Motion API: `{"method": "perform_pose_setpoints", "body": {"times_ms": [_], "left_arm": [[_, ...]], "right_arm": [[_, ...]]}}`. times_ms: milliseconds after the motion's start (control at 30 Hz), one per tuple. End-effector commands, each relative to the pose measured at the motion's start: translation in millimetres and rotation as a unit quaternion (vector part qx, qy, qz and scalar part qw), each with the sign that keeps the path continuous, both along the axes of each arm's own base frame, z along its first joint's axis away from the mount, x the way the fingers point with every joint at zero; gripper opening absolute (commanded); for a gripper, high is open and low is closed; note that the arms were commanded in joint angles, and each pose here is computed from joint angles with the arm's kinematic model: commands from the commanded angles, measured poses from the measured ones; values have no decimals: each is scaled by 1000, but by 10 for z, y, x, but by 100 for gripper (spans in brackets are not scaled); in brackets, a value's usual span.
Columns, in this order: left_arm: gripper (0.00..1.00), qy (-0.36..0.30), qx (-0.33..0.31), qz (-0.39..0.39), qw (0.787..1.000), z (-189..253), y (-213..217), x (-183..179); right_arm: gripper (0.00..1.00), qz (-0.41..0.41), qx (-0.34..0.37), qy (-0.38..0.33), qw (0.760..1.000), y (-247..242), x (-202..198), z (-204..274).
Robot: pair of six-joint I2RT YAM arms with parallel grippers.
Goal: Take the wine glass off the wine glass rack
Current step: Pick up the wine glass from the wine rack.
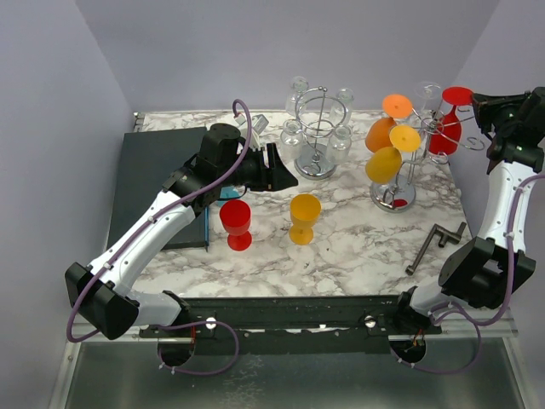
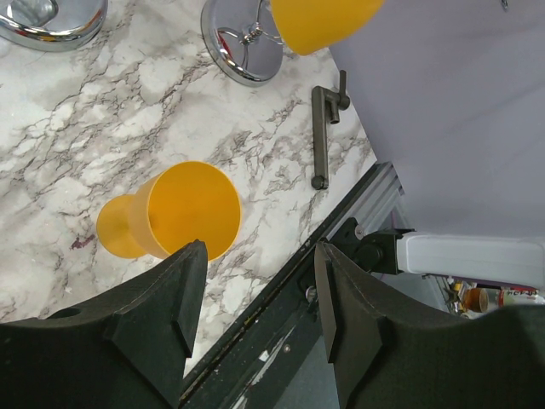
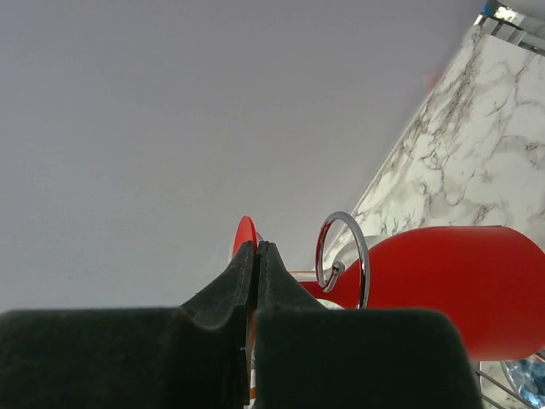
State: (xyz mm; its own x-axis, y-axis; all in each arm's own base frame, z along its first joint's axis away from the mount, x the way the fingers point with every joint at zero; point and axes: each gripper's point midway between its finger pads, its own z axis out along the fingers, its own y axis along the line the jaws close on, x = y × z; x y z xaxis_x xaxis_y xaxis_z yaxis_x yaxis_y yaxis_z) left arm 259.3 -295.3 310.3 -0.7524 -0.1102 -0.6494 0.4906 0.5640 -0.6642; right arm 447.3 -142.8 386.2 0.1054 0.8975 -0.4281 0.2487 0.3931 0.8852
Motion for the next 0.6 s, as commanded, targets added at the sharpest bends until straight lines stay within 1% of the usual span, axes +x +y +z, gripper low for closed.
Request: {"method": "perform_pose_setpoints", "body": {"times_ms": [0,267,567], "left_arm": [[59,-2,-5,-5,1000,-19,-14,16],[59,-2,-5,-4,1000,-23,-3,20],[59,-2,-5,-3,1000,-22,-3,31]], "right_arm": [[1,-18,-3,-42,999,-38,19,201],[1,-31,8,-50,998,-96,118,154],[1,-68,-19,-66,995,-213,133,271]]}}
